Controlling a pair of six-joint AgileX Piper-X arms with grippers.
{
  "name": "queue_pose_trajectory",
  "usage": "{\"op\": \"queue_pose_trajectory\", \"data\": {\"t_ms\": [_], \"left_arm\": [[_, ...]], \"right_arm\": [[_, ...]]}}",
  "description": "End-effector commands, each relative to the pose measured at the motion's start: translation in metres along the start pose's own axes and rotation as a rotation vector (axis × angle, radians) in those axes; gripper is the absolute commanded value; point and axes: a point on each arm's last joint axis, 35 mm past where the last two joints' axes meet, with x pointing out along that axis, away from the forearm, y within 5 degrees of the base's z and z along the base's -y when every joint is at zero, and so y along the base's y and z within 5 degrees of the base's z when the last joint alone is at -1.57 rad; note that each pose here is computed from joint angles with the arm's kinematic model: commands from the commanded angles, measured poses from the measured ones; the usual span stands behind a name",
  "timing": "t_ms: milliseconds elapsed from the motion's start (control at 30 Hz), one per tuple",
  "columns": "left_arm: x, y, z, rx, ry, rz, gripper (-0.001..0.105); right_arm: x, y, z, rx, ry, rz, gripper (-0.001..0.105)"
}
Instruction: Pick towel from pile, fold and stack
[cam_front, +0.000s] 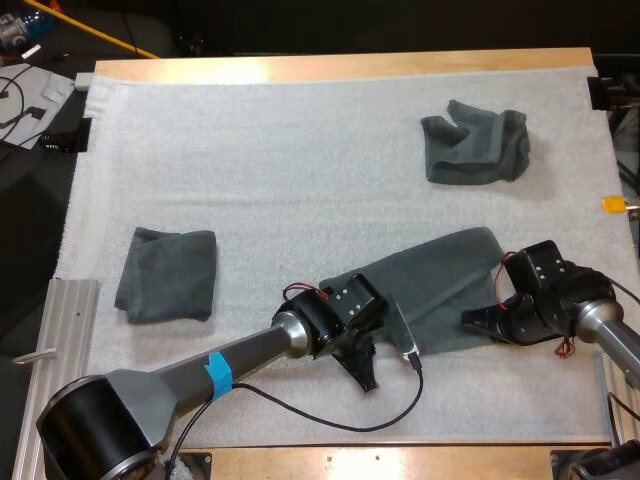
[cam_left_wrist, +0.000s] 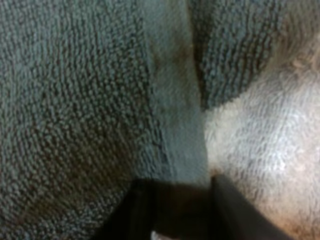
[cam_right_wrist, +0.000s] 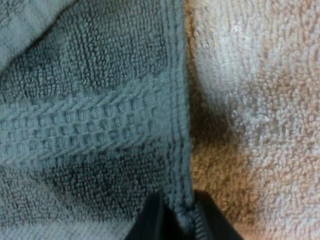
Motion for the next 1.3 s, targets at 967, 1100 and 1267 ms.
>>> {"op": "queue_pose_trajectory", "data": {"t_ms": [967,1100,1267], "left_arm": [[-0.172,-0.010,0.006,0.006,-0.272,0.124,0.000],[-0.242,-0.016,0.000,-0.001,-0.440,0.118,0.000],[-0.266,-0.018,-0.004,-0.006,-0.478,0.109,0.000]], "right_arm": [[-0.112,0.009,-0.023,-0.020,-0.347,0.031,0.000],[-0.171,0.015,-0.038,-0.010,-0.483,0.114,0.001],[-0.192,0.018,-0.043,-0.020,-0.499,0.148,0.001]]}}
